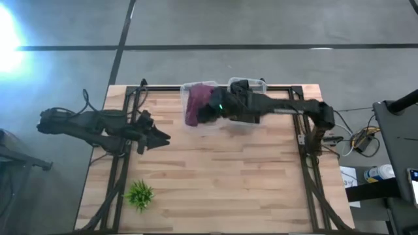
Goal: Pick & Place hat
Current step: Put the red cap into the left transparent bin, then return to Home Position
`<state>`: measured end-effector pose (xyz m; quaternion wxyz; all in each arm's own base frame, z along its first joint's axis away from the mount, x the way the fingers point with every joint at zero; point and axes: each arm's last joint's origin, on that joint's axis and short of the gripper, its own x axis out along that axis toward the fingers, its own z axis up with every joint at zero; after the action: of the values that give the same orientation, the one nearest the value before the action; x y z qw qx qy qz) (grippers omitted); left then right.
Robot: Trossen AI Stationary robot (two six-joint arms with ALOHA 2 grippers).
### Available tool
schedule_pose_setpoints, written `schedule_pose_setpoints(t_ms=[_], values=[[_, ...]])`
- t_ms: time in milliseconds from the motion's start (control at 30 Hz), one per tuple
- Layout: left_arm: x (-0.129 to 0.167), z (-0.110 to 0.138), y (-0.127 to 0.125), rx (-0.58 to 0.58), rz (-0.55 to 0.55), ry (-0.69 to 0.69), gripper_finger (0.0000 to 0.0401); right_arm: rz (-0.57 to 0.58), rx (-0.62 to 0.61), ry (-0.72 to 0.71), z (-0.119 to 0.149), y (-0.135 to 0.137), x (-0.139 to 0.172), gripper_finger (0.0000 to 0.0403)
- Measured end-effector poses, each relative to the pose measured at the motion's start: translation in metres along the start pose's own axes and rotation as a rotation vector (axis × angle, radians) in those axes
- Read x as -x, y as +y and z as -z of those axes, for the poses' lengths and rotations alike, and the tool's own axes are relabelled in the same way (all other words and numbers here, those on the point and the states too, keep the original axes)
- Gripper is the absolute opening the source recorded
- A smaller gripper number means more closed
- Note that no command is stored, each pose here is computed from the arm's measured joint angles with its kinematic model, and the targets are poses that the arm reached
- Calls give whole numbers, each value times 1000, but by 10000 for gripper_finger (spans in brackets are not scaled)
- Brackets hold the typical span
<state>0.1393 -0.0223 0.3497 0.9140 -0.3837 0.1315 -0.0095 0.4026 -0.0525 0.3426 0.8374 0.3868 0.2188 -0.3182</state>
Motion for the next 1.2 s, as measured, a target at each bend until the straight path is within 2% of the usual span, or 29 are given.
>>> schedule_pose_setpoints(t_ms=[100,233,400,533,633,767,867,1000,1067,1200], values=[[2,-1,-1,0,13,-13,190,43,-21,49,-17,-23,-27,13],[3,-2,-2,0,18,-18,190,44,-62,81,-31,-42,-46,24],[4,-3,-2,-19,27,-28,190,20,-70,163,-28,-47,-60,93],[5,-3,-2,-33,28,-30,190,0,-60,181,-25,-43,-55,159],[6,-3,-2,-37,29,-30,190,-9,-5,105,-25,-29,-29,196],[6,-1,-1,-88,18,-18,190,-33,83,-11,-22,-8,31,221],[8,-1,-2,-165,52,-2,190,-107,215,-19,-9,7,71,230],[9,-2,-6,-248,128,7,190,-200,316,-38,20,25,115,232],[7,0,-4,-281,127,12,190,-181,347,-77,37,28,130,231],[1,15,15,-319,60,25,190,-24,368,-145,74,16,147,228]])
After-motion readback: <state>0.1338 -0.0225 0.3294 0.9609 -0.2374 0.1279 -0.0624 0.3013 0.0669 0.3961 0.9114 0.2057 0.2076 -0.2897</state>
